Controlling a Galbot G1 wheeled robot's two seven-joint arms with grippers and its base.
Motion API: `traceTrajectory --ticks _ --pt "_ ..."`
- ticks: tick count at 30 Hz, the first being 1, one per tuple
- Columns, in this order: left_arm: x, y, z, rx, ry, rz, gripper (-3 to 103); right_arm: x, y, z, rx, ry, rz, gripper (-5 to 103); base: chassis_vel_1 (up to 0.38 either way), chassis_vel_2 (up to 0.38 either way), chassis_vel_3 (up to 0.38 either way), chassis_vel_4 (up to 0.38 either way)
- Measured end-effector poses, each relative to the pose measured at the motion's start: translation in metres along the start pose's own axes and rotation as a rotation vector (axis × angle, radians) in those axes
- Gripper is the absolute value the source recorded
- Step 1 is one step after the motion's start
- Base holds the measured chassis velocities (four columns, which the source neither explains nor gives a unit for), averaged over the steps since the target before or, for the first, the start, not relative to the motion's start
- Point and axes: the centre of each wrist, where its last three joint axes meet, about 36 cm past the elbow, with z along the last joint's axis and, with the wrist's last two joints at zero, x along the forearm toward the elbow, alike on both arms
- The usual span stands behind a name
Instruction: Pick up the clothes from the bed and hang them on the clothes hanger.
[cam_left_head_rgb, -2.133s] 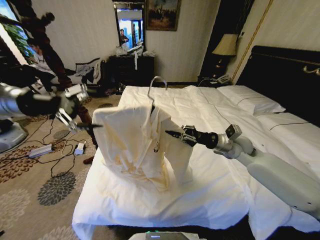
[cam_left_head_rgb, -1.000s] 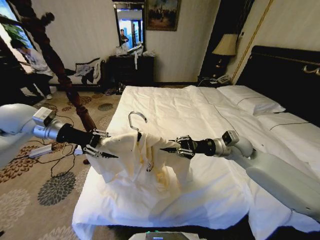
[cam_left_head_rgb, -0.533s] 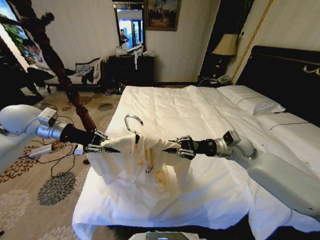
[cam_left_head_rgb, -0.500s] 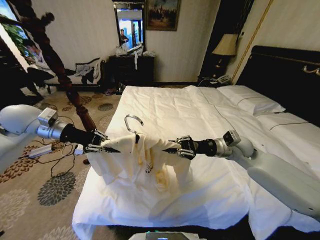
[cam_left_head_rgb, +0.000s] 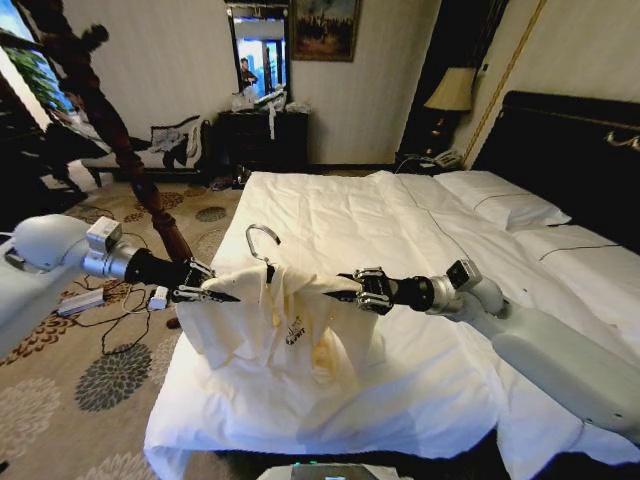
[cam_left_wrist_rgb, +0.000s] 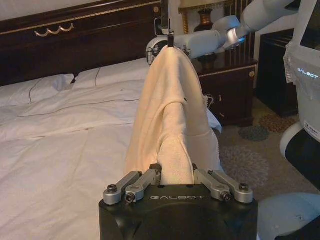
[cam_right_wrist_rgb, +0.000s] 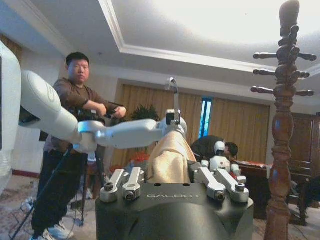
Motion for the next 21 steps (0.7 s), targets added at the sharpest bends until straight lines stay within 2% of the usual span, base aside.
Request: traceTrajectory --ticks 4,6,8,9,11,12,13,15,16,21 --pt "-0.001 0.003 0.006 0.011 -0.012 -0.003 18 -0.001 0.0 0.003 -0.021 -0.039 -0.007 59 0.0 0.0 0.0 0.0" --pt "-0.001 0.003 0.007 0.013 -0.013 -0.003 18 -0.001 0.0 0.003 -0.024 -0.044 -0.009 59 0.0 0.0 0.0 0.0" --pt "-0.002 0.005 0.011 0.02 -0.018 -0.006 18 0.0 0.0 0.004 -0.033 -0.057 -0.017 70 0.0 0.0 0.0 0.0" --pt "-0.002 0.005 0.011 0.02 -0.018 -0.006 18 0.0 0.0 0.004 -0.033 -0.057 -0.017 70 0.0 0.0 0.0 0.0" --pt "-0.001 0.006 0.013 0.025 -0.023 -0.01 18 0.0 0.0 0.005 -0.048 -0.08 -0.019 81 0.0 0.0 0.0 0.0" --pt "-0.001 0.006 0.013 0.025 -0.024 -0.011 18 0.0 0.0 0.006 -0.051 -0.085 -0.018 81 0.0 0.0 0.0 0.0" --pt "0.002 0.007 0.014 0.028 -0.032 -0.021 18 -0.004 0.002 0.006 -0.087 -0.152 0.012 91 0.0 0.0 0.0 0.0" --pt "0.003 0.007 0.014 0.028 -0.034 -0.023 18 -0.005 0.002 0.005 -0.094 -0.167 0.021 91 0.0 0.0 0.0 0.0" --pt "0.007 0.007 0.015 0.03 -0.045 -0.034 18 -0.011 0.004 0.003 -0.126 -0.237 0.073 99 0.0 0.0 0.0 0.0" --pt "0.012 0.009 0.015 0.03 -0.071 -0.057 18 -0.016 0.006 -0.003 -0.141 -0.289 0.128 100 0.0 0.0 0.0 0.0"
